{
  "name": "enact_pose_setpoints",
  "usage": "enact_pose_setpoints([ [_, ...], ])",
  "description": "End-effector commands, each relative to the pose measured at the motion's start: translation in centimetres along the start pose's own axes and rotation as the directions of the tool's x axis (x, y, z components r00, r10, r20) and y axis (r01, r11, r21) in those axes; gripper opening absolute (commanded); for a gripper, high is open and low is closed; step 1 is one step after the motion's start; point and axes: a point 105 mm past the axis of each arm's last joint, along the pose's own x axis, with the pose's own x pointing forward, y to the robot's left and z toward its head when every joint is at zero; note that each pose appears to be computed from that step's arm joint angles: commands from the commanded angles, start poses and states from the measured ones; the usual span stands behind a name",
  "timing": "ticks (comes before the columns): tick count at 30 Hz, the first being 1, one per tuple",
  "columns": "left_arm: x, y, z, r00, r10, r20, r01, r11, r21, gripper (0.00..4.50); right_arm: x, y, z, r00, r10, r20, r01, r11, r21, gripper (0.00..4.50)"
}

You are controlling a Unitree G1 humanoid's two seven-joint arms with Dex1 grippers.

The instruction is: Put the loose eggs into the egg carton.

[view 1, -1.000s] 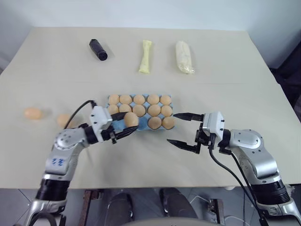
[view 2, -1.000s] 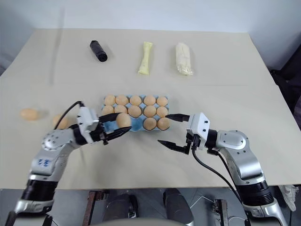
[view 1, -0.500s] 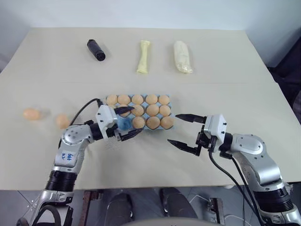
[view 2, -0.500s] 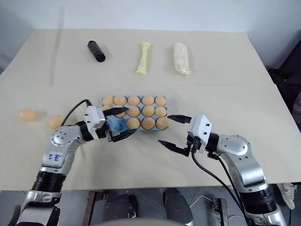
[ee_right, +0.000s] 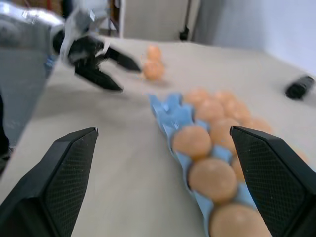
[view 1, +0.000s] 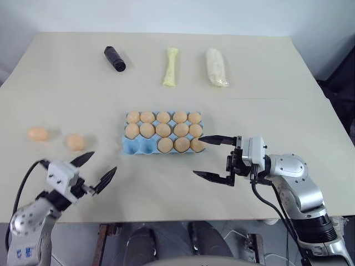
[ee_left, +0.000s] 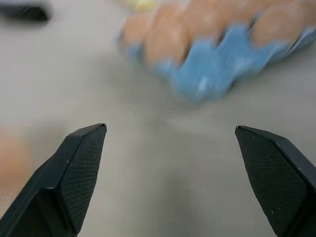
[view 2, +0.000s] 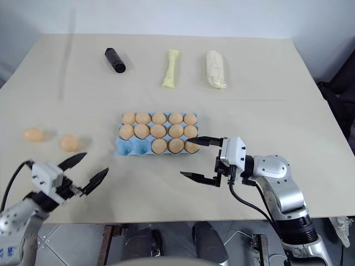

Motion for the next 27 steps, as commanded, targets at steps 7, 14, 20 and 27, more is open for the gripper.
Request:
enact_pose_setpoints([
  [7,-1.2,4.4,0.5,0.952,0.298,0.066,-0.298,0.954,-0.02,4.45,0.5,-0.4,0.3,0.999,0.013,0.032,-0.012,1.0,-0.014,4.5],
  [14,2.2,7.1,2.9,0.928,0.345,0.138,-0.348,0.937,-0.001,4.45,0.5,-0.4,0.2,1.0,0.003,0.023,-0.003,1.0,-0.017,4.5],
  [20,5.2,8.3,2.4,0.942,0.325,0.088,-0.325,0.946,-0.011,4.45,0.4,-0.8,0.2,0.999,-0.043,0.017,0.044,0.999,-0.028,4.5],
  [27,6.6,8.9,2.0,0.946,0.316,0.067,-0.311,0.948,-0.07,3.05,0.1,-1.5,0.3,0.997,-0.079,0.01,0.079,0.996,-0.039,4.5],
])
